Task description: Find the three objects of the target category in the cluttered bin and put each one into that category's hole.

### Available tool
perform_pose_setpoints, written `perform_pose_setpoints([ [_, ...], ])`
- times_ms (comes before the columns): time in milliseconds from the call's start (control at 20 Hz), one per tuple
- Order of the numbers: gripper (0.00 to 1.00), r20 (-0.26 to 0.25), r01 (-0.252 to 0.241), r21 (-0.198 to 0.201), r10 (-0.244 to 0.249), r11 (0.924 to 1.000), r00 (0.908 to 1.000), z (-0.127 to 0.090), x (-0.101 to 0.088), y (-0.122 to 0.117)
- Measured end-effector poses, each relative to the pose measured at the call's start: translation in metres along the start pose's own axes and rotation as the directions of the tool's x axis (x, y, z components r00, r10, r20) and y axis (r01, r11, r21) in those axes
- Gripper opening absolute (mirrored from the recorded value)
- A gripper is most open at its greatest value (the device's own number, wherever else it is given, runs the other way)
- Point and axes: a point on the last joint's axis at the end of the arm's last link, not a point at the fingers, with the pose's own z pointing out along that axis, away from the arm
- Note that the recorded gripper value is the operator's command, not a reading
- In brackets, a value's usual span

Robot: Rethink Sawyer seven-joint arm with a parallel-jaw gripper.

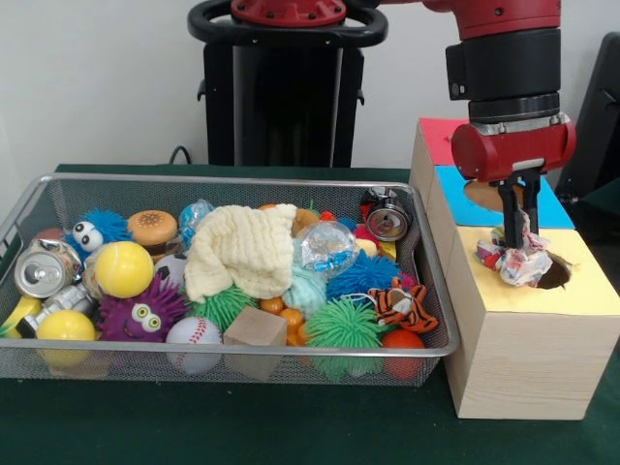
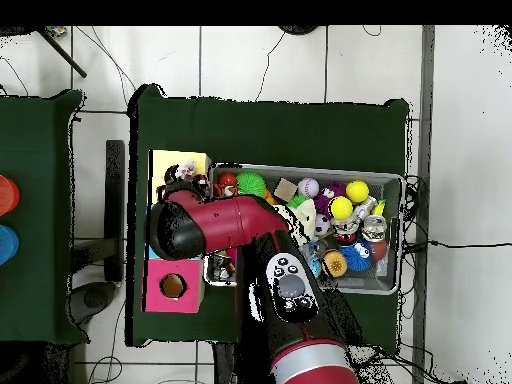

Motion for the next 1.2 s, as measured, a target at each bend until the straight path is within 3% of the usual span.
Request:
perform_pose_setpoints([
  [1050,0.00,0.008,0.000,0.018,0.000,0.9998,1.0000,0.0007,-0.0062,-0.0032],
  [1100,1.00,0.009,-0.001,0.020,0.001,0.9998,1.0000,0.0006,-0.0066,-0.0043],
  [1200,1.00,0.008,-0.002,0.023,0.002,0.9997,1.0000,0.0005,-0.0059,-0.0060],
])
